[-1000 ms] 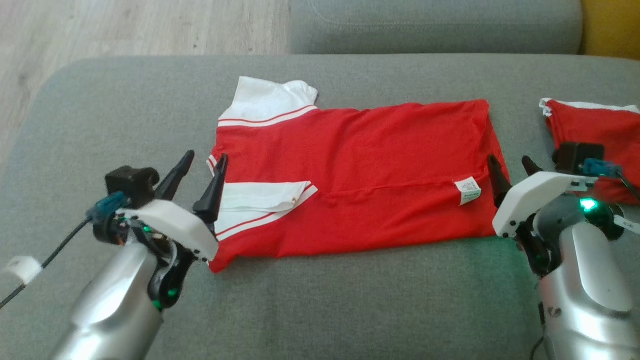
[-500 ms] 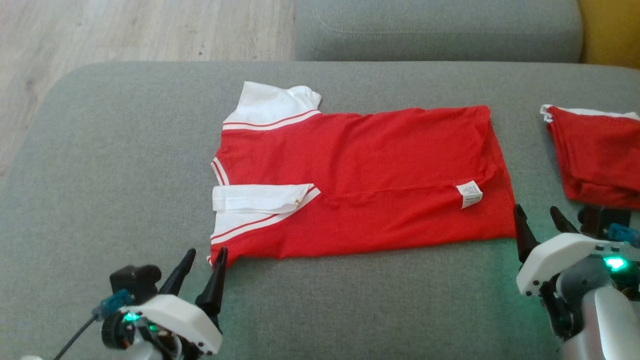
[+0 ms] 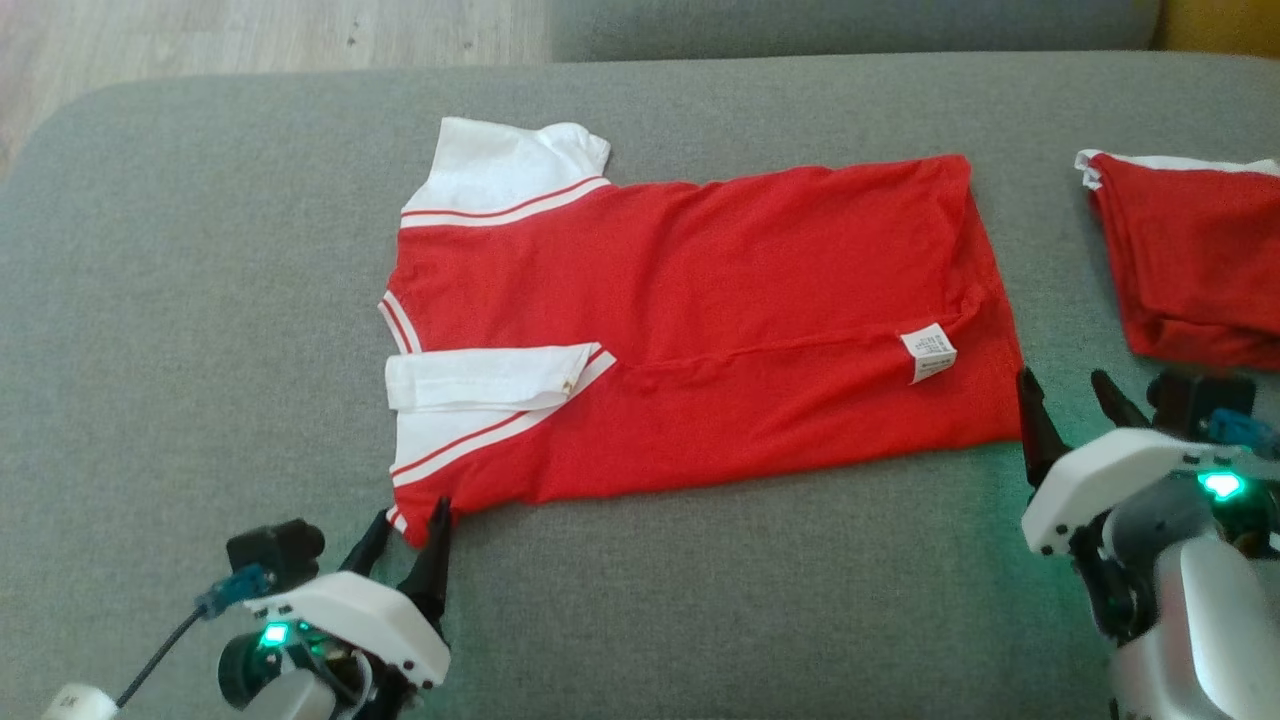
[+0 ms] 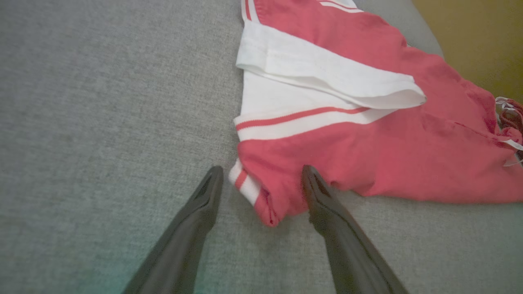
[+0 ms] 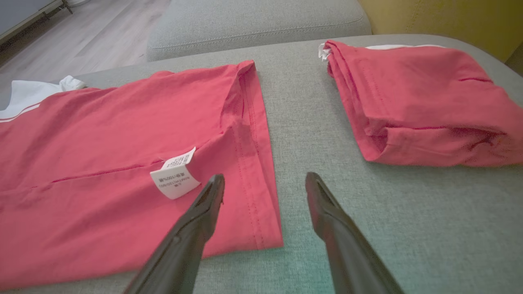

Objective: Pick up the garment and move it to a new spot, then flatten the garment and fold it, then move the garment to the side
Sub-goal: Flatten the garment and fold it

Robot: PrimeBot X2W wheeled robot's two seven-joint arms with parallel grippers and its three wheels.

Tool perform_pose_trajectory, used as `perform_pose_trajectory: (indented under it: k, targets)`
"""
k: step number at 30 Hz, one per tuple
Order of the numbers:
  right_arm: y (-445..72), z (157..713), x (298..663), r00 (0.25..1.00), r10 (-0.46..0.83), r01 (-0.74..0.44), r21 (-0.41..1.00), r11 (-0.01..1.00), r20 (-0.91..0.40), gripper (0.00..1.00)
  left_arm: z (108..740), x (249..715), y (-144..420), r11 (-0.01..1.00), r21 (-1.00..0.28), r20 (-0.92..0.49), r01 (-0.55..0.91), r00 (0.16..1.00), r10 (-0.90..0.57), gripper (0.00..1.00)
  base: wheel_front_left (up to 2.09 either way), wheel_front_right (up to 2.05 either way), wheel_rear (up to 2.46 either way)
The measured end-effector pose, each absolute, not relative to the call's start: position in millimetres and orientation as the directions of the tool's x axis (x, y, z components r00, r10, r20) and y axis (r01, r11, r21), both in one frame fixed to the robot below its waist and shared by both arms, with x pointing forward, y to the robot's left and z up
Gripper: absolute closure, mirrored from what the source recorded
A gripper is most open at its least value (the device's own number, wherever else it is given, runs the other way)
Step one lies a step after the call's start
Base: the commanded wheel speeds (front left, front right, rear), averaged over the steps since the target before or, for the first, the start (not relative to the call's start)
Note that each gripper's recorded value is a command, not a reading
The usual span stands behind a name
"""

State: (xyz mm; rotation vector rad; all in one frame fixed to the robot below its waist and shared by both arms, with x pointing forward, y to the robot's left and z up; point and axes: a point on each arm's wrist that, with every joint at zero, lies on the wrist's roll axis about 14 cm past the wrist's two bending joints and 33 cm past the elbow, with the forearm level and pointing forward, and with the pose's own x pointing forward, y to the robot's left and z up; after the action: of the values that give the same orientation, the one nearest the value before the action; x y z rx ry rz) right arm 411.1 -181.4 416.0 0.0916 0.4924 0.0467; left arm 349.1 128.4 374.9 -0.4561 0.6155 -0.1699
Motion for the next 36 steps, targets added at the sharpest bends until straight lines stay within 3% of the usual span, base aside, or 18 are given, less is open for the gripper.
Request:
perform_pose_trajectory:
  k: [11, 12, 13, 15, 16, 17, 20, 21, 22, 36]
  targets:
    - [-177, 379, 411, 0.808, 0.072, -0.027, 0.086, 0.996, -0.584, 0.0, 365, 356, 124, 0.878, -0.478, -0.538, 0.006, 0.788, -0.298, 0.0, 0.0, 0.0, 0.0]
    - [-176, 376, 410, 0.801, 0.074, -0.028, 0.087, 0.996, -0.593, 0.0, 365, 356, 124, 0.878, -0.479, -0.538, 0.006, 0.788, -0.299, 0.12, 0.0, 0.0, 0.0]
    - [-176, 373, 409, 0.795, 0.076, -0.028, 0.089, 0.996, -0.602, 0.0, 365, 357, 123, 0.876, -0.483, -0.536, 0.008, 0.788, -0.303, 0.4, 0.0, 0.0, 0.0]
    - [-174, 367, 405, 0.78, 0.079, -0.028, 0.092, 0.995, -0.621, 0.0, 364, 356, 123, 0.876, -0.482, -0.538, 0.009, 0.786, -0.304, 0.75, 0.0, 0.0, 0.0]
    - [-174, 366, 405, 0.778, 0.081, -0.029, 0.093, 0.995, -0.624, 0.0, 364, 356, 121, 0.875, -0.484, -0.538, 0.015, 0.784, -0.311, 0.84, 0.0, 0.0, 0.0]
    - [-173, 365, 405, 0.777, 0.083, -0.028, 0.097, 0.995, -0.624, 0.36, 364, 356, 119, 0.873, -0.486, -0.535, 0.022, 0.782, -0.318, 1.0, 0.0, 0.0, 0.0]
    - [-171, 364, 403, 0.772, 0.091, -0.025, 0.113, 0.993, -0.629, 0.77, 367, 356, 117, 0.875, -0.484, -0.524, 0.033, 0.789, -0.32, 1.0, 0.0, 0.0, 0.0]
    - [-171, 364, 403, 0.772, 0.093, -0.025, 0.116, 0.993, -0.629, 0.96, 368, 357, 117, 0.877, -0.478, -0.519, 0.04, 0.793, -0.319, 1.0, 0.0, 0.0, 0.0]
    - [-170, 365, 403, 0.774, 0.094, -0.026, 0.117, 0.993, -0.626, 1.0, 369, 357, 117, 0.879, -0.475, -0.516, 0.046, 0.795, -0.32, 1.0, 0.0, 0.0, 0.0]
    - [-179, 423, 416, 0.885, 0.088, 0.028, 0.241, 0.97, -0.457, 1.0, 449, 375, 138, 0.91, -0.367, -0.309, 0.194, 0.897, -0.316, 1.0, 0.0, 0.0, 0.0]
